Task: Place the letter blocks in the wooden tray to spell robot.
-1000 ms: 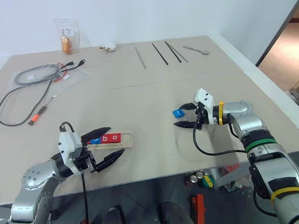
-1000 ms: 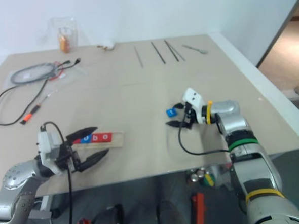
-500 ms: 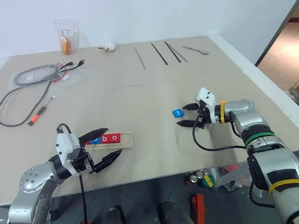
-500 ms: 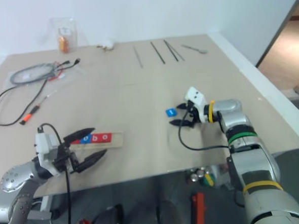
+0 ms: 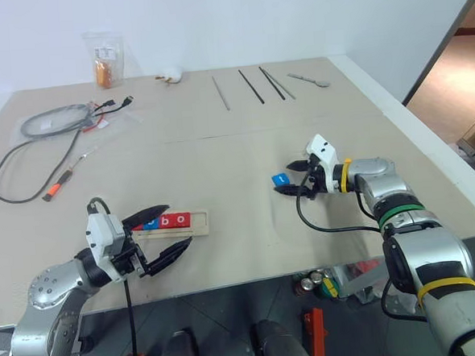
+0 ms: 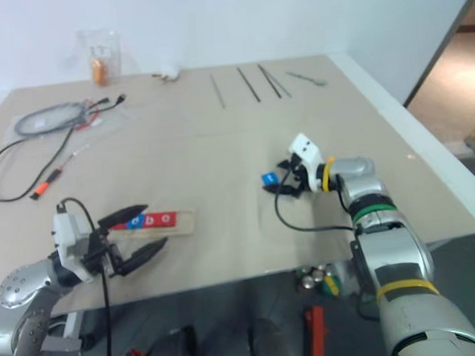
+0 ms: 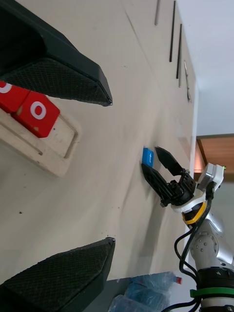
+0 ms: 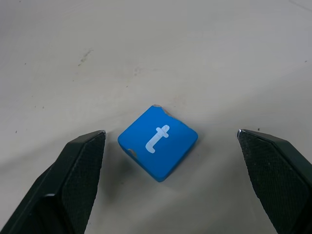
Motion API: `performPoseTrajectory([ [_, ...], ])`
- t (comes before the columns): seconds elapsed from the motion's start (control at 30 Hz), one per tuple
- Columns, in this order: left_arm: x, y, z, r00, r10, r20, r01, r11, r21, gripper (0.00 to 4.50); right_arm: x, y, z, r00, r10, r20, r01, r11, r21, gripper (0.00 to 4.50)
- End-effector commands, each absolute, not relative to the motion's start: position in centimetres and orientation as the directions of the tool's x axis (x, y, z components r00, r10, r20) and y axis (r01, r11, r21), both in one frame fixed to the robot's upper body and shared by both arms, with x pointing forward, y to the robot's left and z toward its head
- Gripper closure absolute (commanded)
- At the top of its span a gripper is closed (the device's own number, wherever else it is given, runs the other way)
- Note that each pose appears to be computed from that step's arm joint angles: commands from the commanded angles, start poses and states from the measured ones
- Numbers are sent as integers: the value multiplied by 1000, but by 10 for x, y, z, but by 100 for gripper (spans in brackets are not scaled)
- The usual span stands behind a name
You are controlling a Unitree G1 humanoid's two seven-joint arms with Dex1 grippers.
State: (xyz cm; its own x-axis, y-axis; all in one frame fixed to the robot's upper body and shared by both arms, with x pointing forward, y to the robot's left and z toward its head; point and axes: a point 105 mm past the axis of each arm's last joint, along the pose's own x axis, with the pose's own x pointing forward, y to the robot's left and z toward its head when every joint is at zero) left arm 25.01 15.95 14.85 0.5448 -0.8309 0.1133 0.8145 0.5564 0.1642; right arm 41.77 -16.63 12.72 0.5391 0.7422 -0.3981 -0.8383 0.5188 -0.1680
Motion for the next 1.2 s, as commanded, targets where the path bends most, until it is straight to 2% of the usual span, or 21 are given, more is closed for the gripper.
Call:
performPoseTrajectory([
  [0.03, 248, 161, 161, 543, -828, 142, 799, 561, 216, 0, 418, -164, 135, 532, 764, -365, -844, 511, -160, 28],
  [0.23, 250, 161, 162, 542, -829, 141, 799, 559, 221, 0, 414, -166, 127, 526, 771, -360, -844, 525, -110, 28],
  [0.43, 253, 163, 163, 537, -833, 135, 802, 553, 226, 0, 417, -173, 108, 606, 714, -350, -782, 615, -101, 28],
  [0.6, 256, 164, 166, 531, -838, 130, 805, 546, 233, 0, 415, -173, 110, 631, 729, -267, -769, 632, -93, 28],
  [1.2, 262, 163, 170, 504, -856, 117, 820, 517, 246, 0, 403, -173, 106, 648, 738, -192, -759, 647, -75, 28],
])
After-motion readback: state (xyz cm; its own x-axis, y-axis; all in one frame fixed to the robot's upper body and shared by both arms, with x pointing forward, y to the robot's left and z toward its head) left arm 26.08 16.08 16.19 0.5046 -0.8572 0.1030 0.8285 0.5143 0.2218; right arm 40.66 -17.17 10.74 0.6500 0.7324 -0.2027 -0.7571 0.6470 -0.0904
